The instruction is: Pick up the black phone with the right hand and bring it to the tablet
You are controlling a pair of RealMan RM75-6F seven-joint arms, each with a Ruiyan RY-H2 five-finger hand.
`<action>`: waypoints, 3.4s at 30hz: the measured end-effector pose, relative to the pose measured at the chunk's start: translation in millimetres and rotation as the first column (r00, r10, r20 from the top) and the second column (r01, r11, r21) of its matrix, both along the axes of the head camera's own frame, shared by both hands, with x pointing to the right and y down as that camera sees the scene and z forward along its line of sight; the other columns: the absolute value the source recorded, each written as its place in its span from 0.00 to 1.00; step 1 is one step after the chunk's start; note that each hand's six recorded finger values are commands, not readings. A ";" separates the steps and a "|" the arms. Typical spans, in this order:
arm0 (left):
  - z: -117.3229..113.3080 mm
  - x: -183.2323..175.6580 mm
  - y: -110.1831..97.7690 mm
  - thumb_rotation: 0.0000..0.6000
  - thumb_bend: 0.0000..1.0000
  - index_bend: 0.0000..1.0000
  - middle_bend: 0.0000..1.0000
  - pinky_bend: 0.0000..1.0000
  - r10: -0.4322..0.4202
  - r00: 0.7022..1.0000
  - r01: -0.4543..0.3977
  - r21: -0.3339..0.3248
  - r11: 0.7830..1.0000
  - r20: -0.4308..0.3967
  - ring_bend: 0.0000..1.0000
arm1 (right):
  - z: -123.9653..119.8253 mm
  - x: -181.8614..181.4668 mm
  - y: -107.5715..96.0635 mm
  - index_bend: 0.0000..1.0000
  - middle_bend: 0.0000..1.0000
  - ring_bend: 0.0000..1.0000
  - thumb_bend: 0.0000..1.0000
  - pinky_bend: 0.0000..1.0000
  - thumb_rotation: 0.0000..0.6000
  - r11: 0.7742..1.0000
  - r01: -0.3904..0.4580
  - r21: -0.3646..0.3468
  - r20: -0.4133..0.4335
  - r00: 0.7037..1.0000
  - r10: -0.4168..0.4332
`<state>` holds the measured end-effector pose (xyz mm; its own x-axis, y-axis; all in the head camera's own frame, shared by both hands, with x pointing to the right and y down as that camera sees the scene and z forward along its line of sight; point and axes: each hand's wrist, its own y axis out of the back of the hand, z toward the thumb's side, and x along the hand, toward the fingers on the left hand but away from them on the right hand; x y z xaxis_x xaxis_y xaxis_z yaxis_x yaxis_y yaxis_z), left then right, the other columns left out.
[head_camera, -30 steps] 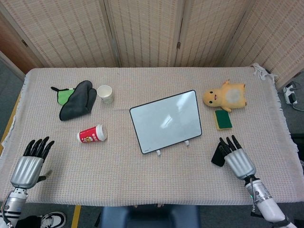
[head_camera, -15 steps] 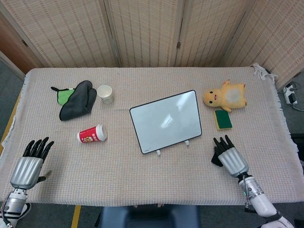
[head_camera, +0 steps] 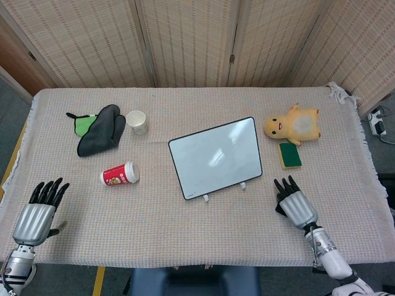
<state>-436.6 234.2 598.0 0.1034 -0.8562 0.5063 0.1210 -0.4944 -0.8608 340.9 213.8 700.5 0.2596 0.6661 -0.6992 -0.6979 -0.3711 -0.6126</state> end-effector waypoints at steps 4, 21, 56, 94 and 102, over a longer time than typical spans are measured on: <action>-0.1 0.0 -0.4 1.00 0.24 0.00 0.00 0.00 0.001 1.000 -0.001 0.001 1.000 -0.001 0.00 | 2.1 -3.3 -2.4 0.37 0.00 0.00 0.25 0.00 1.00 1.000 -0.006 0.005 0.004 1.000 0.006; -1.2 0.2 0.4 1.00 0.24 0.00 0.00 0.00 0.002 1.000 -0.002 0.005 1.000 -0.002 0.00 | -9.1 -12.9 -14.2 0.56 0.09 0.07 0.25 0.00 1.00 0.991 -0.031 0.131 0.108 0.994 0.016; -11.2 0.3 4.1 1.00 0.24 0.00 0.00 0.00 0.011 0.998 -0.011 -0.005 1.000 -0.067 0.00 | -17.9 -152.0 -87.7 0.56 0.08 0.06 0.25 0.00 1.00 0.804 -0.244 0.542 0.412 0.911 -0.001; -15.6 -3.2 4.9 1.00 0.24 0.00 0.00 0.00 -0.008 0.996 0.007 -0.014 1.000 -0.093 0.00 | 10.8 -168.1 -102.4 0.07 0.00 0.01 0.25 0.00 1.00 0.836 -0.297 0.461 0.430 0.899 0.082; -14.7 -3.4 4.8 1.00 0.24 0.00 0.00 0.00 -0.007 0.997 0.006 -0.011 1.000 -0.082 0.00 | -9.8 -148.9 -91.4 0.03 0.00 0.00 0.25 0.00 1.00 0.839 -0.314 0.445 0.477 0.876 0.074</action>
<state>-439.9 239.0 583.3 0.1393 -0.8518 0.5050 0.0465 -0.5038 -0.8626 192.0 122.4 690.7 0.2748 0.9553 -0.1092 -0.2696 -0.0325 -0.9624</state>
